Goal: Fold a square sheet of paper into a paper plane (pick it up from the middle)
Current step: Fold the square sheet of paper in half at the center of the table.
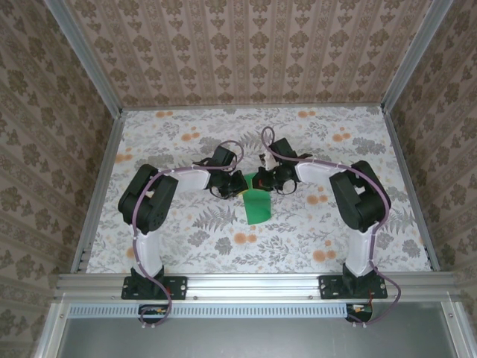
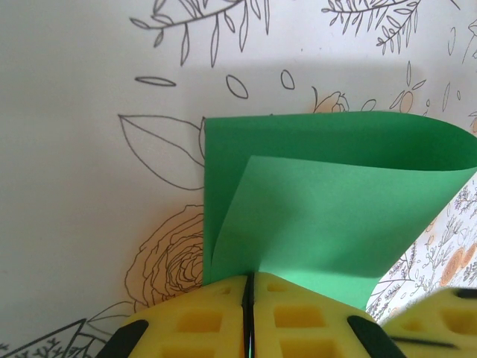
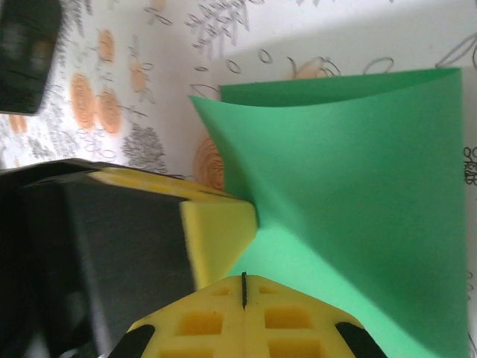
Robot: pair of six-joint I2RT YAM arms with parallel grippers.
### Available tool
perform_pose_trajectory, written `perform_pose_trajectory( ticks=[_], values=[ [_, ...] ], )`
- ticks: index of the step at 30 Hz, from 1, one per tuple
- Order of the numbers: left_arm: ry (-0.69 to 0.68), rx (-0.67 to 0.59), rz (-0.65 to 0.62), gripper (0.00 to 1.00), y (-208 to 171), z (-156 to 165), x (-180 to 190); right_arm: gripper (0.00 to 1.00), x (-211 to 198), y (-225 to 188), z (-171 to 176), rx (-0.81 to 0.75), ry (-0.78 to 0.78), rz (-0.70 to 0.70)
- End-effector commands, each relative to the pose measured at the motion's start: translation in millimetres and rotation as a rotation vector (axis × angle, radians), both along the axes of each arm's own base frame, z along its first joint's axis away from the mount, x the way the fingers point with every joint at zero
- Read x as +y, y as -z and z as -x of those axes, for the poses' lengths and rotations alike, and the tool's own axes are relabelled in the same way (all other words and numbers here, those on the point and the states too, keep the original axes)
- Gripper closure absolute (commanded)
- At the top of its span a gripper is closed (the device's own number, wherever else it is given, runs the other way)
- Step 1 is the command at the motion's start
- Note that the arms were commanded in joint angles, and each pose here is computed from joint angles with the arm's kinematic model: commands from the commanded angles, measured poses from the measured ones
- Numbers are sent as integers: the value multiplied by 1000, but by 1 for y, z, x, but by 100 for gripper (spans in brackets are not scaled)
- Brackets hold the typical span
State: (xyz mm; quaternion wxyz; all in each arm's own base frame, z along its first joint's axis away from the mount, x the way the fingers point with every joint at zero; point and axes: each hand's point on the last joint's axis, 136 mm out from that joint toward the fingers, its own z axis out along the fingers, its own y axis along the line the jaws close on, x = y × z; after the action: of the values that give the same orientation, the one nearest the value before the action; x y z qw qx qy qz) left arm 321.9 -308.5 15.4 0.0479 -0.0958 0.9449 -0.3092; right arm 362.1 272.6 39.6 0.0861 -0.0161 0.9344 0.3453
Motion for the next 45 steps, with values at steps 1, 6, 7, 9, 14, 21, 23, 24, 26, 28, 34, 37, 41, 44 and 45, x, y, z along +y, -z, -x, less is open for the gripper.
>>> perform_pose_trajectory(
  ticks=[1, 6, 7, 9, 14, 21, 23, 24, 26, 28, 34, 37, 41, 44, 45],
  values=[
    [0, 213, -264, 89, 68, 55, 51, 100, -9, 17, 0, 41, 25, 41],
    [-11, 225, -269, 89, 70, 58, 54, 100, -35, 42, 7, 82, 78, 95],
    [-12, 225, -268, 89, 69, 58, 54, 100, -42, 46, 8, 89, 92, 105],
    [-13, 229, -273, 89, 70, 59, 56, 100, -58, 51, 11, 95, 125, 125],
    [-8, 228, -277, 90, 71, 60, 58, 100, -86, 48, 7, 85, 202, 141],
    [-4, 228, -281, 90, 72, 60, 58, 100, -66, -1, -15, -28, 191, 21],
    [-4, 225, -280, 90, 71, 59, 57, 100, -54, -6, -17, -32, 164, -2],
    [-2, 225, -281, 90, 71, 59, 58, 100, -47, -6, -17, -29, 146, -13],
    [-3, 224, -282, 90, 71, 60, 58, 100, -35, -3, -17, -16, 121, -24],
    [-4, 225, -285, 90, 71, 60, 59, 100, -26, 2, -19, 6, 107, -42],
    [0, 225, -286, 90, 70, 61, 59, 100, -20, 16, -24, 34, 99, -29],
    [3, 229, -292, 90, 71, 62, 60, 100, -26, 23, -28, 36, 118, 11],
    [1, 236, -306, 90, 73, 65, 64, 100, -43, 34, -34, 46, 179, 49],
    [-1, 242, -309, 91, 75, 67, 65, 100, -57, 37, -40, 47, 235, 51],
    [-1, 243, -310, 91, 75, 68, 66, 100, -60, 35, -43, 41, 252, 47]
  ],
)
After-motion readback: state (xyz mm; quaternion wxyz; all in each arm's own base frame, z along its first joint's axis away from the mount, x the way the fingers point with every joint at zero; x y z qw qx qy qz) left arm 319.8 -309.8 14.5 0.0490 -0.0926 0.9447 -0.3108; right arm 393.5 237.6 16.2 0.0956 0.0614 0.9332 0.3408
